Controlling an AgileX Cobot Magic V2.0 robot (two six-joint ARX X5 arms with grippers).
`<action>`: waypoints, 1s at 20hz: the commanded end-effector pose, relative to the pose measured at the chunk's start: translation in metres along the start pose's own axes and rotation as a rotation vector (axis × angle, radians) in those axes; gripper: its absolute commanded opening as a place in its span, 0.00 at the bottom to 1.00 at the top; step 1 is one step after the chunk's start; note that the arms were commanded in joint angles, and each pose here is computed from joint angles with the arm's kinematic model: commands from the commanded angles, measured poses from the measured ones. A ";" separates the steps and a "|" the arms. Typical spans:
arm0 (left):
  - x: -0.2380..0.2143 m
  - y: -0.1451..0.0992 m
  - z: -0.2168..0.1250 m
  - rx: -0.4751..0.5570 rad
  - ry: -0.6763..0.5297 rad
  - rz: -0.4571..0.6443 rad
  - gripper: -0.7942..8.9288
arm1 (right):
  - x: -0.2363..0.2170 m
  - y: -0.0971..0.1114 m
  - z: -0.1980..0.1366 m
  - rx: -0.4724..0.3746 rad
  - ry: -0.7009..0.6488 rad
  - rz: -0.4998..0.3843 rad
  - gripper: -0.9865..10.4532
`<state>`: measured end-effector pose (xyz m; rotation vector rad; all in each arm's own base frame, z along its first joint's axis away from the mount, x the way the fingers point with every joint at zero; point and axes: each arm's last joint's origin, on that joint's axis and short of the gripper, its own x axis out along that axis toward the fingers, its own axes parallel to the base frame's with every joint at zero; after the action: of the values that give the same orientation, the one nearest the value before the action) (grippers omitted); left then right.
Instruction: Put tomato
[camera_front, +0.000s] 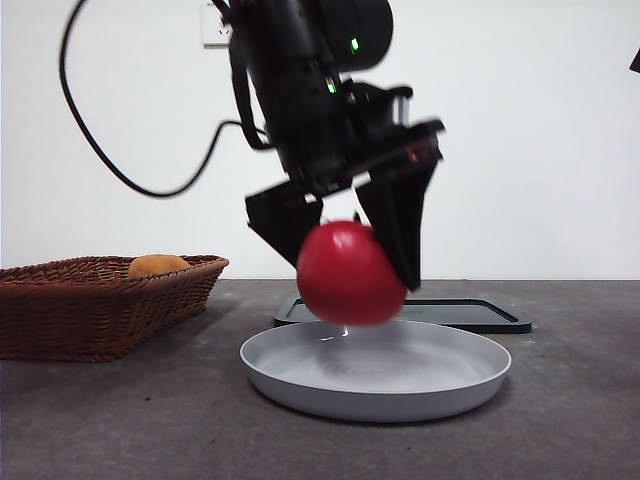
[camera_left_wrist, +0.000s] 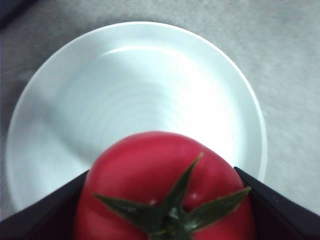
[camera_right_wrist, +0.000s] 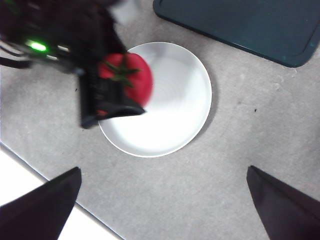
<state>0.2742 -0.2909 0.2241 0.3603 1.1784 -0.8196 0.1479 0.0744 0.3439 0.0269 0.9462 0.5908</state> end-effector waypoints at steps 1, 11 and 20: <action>0.014 -0.003 0.004 0.008 -0.002 -0.006 0.42 | -0.002 0.002 0.003 -0.020 -0.010 0.010 0.62; 0.039 0.001 0.006 0.000 0.010 -0.005 0.42 | -0.002 0.002 0.003 -0.020 -0.010 0.010 0.62; 0.048 0.002 0.004 -0.003 0.032 -0.004 0.43 | -0.002 0.002 0.003 -0.020 -0.011 0.010 0.62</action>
<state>0.2862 -0.3033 0.1896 0.3581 1.1930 -0.8136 0.1477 0.0744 0.3439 0.0268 0.9470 0.5907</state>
